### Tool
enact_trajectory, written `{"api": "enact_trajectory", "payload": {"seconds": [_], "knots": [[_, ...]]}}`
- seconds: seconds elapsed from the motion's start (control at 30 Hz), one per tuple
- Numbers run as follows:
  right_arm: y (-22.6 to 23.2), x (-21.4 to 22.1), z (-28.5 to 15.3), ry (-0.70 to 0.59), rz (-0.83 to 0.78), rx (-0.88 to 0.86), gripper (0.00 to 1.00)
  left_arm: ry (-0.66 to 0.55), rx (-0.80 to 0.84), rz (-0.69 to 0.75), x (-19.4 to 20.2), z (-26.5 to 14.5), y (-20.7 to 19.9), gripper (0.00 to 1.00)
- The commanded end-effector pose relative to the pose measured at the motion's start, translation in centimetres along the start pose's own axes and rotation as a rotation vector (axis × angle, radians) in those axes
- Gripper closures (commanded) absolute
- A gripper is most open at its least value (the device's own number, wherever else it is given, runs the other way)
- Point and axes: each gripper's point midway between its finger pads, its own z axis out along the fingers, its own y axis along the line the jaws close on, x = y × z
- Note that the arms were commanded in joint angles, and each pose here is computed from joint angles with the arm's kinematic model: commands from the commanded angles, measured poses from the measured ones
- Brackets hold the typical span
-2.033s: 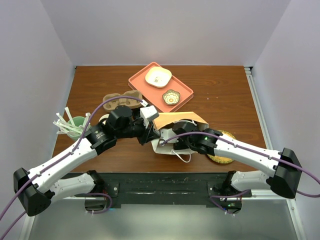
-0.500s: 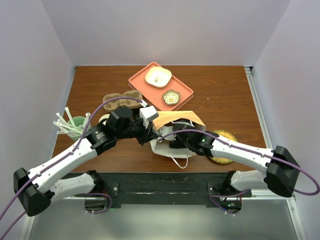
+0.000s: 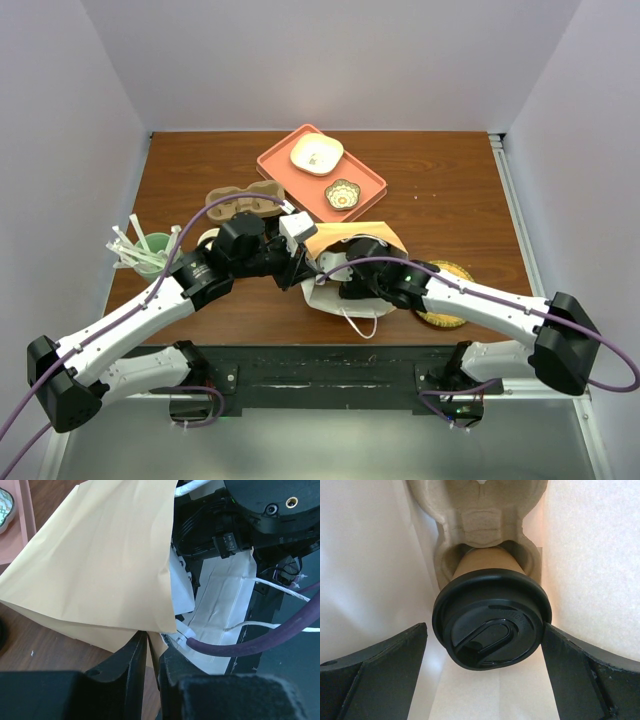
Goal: Pack the takeout coffee
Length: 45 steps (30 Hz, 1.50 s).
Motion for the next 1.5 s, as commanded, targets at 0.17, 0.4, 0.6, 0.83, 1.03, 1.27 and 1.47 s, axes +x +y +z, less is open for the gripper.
{"api": "enact_trajectory", "payload": {"seconds": [0.17, 0.4, 0.6, 0.83, 1.03, 1.27, 1.47], "knots": [[-0.5, -1.7, -1.8, -0.073, 0.007, -0.063, 0.01, -0.066, 0.01, -0.001, -2.8, 0.0, -0.5, 0.8], [-0.1, -2.0, -2.5, -0.093, 0.005, -0.105, 0.01, -0.064, -0.019, -0.022, -3.2, 0.2, 0.0, 0.79], [0.2, -1.7, -2.9, -0.086, 0.004, -0.122, 0.01, -0.058, -0.039, -0.035, -3.4, 0.3, 0.4, 0.78], [0.3, -1.3, -3.2, -0.063, 0.008, -0.139, 0.01, -0.049, -0.049, -0.033, -3.6, 0.5, 0.6, 0.77], [0.8, -1.2, -3.3, -0.05, 0.006, -0.187, 0.01, -0.057, -0.042, -0.038, -4.2, 0.5, 0.5, 0.77], [0.2, -1.9, -4.0, -0.051, 0.013, -0.222, 0.01, -0.066, -0.039, -0.041, -5.0, 0.4, 0.4, 0.76], [0.3, -1.9, -4.3, -0.053, 0.029, -0.24, 0.01, -0.064, -0.034, -0.049, -5.4, 0.4, 0.3, 0.76]]}}
